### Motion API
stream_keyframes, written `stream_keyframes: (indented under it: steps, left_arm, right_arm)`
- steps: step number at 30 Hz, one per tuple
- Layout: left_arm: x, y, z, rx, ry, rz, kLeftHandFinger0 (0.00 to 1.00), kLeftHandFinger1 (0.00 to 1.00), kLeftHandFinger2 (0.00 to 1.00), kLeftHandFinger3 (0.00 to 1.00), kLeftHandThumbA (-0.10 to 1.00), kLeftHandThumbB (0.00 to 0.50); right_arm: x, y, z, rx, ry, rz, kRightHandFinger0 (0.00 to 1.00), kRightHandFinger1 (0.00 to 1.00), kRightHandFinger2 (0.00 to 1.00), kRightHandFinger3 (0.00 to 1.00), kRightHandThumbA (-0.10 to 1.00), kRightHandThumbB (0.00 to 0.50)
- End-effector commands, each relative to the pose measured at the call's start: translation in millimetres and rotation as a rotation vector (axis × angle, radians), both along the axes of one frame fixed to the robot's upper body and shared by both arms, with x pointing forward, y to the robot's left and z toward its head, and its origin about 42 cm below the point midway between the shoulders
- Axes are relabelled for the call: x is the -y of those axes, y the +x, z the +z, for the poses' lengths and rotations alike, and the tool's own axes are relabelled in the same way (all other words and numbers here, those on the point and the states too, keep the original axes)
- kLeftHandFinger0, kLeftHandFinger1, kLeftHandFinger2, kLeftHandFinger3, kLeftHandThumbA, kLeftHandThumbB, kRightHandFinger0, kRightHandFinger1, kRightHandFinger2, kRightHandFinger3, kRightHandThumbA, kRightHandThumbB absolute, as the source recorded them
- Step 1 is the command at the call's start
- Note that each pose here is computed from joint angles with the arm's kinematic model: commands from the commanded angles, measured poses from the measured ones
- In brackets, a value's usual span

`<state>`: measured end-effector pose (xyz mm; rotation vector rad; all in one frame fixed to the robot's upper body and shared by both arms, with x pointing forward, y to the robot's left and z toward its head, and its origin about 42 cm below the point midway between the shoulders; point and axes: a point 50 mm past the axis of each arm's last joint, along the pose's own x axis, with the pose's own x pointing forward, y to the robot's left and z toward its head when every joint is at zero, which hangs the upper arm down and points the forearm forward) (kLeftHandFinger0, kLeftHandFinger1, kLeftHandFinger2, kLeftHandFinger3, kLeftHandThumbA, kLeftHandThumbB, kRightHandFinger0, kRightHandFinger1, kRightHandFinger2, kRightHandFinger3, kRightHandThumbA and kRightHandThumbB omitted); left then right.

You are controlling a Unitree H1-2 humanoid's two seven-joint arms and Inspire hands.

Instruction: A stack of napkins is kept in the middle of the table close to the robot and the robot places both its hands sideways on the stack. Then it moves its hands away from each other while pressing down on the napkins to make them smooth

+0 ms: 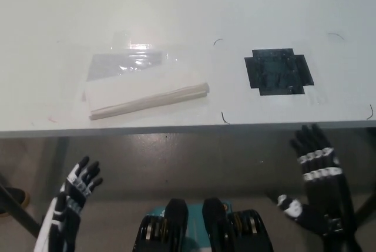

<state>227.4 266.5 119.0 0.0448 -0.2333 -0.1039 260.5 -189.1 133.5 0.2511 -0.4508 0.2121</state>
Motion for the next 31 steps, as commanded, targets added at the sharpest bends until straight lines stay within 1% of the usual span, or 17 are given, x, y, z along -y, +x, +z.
stream_keyframes:
  steps: [1, 2, 4, 6, 8, 11, 12, 14, 16, 17, 18, 21, 22, 24, 26, 29, 31]
  left_arm:
    - [-5, 6, 2, 0.075, 0.075, -0.025, 1.0, 1.0, 1.0, 1.0, 1.0, 0.241]
    - [-6, 7, 2, 0.068, 0.072, -0.024, 1.0, 1.0, 1.0, 1.0, 1.0, 0.241]
    - [-6, 10, 2, 0.058, 0.058, -0.026, 1.0, 1.0, 1.0, 1.0, 1.0, 0.217]
    - [-6, 11, 3, 0.05, 0.057, -0.028, 1.0, 1.0, 1.0, 1.0, 1.0, 0.216]
    - [-6, 13, 2, 0.041, 0.059, -0.027, 1.0, 1.0, 1.0, 1.0, 1.0, 0.208]
    - [-3, 16, 2, 0.034, 0.056, -0.032, 1.0, 1.0, 1.0, 1.0, 1.0, 0.193]
    - [-3, 17, 1, 0.031, 0.054, -0.035, 1.0, 1.0, 1.0, 1.0, 1.0, 0.182]
    - [-4, 20, 2, 0.031, 0.062, -0.032, 1.0, 1.0, 1.0, 1.0, 1.0, 0.185]
    - [-4, 20, 1, 0.023, 0.063, -0.029, 1.0, 1.0, 1.0, 1.0, 1.0, 0.186]
    - [-4, 22, 1, 0.025, 0.057, -0.032, 1.0, 1.0, 1.0, 1.0, 1.0, 0.176]
    - [-4, 22, 1, 0.02, 0.062, -0.029, 1.0, 1.0, 1.0, 1.0, 1.0, 0.176]
    - [-5, 22, 0, 0.015, 0.062, -0.022, 1.0, 1.0, 1.0, 1.0, 1.0, 0.177]
    - [-5, 23, 0, 0.014, 0.06, -0.019, 1.0, 1.0, 1.0, 1.0, 1.0, 0.174]
    - [-6, 23, -1, 0.01, 0.064, -0.014, 1.0, 1.0, 1.0, 1.0, 1.0, 0.165]
    - [-5, 22, -3, -0.001, 0.068, -0.012, 1.0, 1.0, 1.0, 1.0, 1.0, 0.172]
    - [-4, 19, -8, -0.013, 0.068, -0.014, 1.0, 1.0, 1.0, 1.0, 1.0, 0.156]
    - [-4, 19, -8, -0.016, 0.067, -0.015, 1.0, 1.0, 1.0, 1.0, 1.0, 0.156]
  right_arm:
    - [-11, 6, 5, 0.091, -0.117, -0.027, 1.0, 1.0, 1.0, 1.0, 1.0, 0.202]
    - [-12, 7, 2, 0.079, -0.119, -0.028, 1.0, 1.0, 1.0, 1.0, 1.0, 0.197]
    - [-15, 11, -4, 0.056, -0.143, -0.028, 1.0, 1.0, 1.0, 1.0, 1.0, 0.182]
    - [-16, 14, -7, 0.045, -0.15, -0.02, 1.0, 1.0, 1.0, 1.0, 1.0, 0.15]
    - [-16, 16, -10, 0.033, -0.157, -0.023, 1.0, 1.0, 1.0, 1.0, 1.0, 0.132]
    - [-13, 20, -15, 0.014, -0.17, -0.037, 1.0, 1.0, 1.0, 1.0, 1.0, 0.124]
    - [-13, 22, -17, 0.005, -0.164, -0.039, 1.0, 1.0, 1.0, 1.0, 1.0, 0.104]
    - [-13, 25, -16, 0.005, -0.161, -0.036, 1.0, 1.0, 1.0, 1.0, 1.0, 0.091]
    - [-14, 26, -16, 0.007, -0.167, -0.028, 1.0, 1.0, 1.0, 1.0, 1.0, 0.112]
    - [-14, 27, -16, 0.01, -0.169, -0.02, 1.0, 1.0, 1.0, 1.0, 1.0, 0.114]
    - [-15, 27, -16, 0.01, -0.17, -0.017, 1.0, 1.0, 1.0, 1.0, 1.0, 0.109]
    - [-16, 30, -16, 0.009, -0.169, -0.013, 1.0, 1.0, 1.0, 1.0, 1.0, 0.118]
    - [-16, 31, -16, 0.009, -0.167, -0.016, 1.0, 1.0, 1.0, 1.0, 1.0, 0.109]
    - [-15, 31, -16, 0.008, -0.165, -0.02, 1.0, 1.0, 1.0, 1.0, 1.0, 0.114]
    - [-13, 30, -18, 0.0, -0.165, -0.02, 1.0, 1.0, 1.0, 1.0, 1.0, 0.111]
    - [-10, 28, -21, -0.012, -0.163, -0.025, 1.0, 1.0, 1.0, 1.0, 1.0, 0.094]
    - [-10, 28, -22, -0.014, -0.164, -0.024, 1.0, 1.0, 1.0, 1.0, 1.0, 0.092]
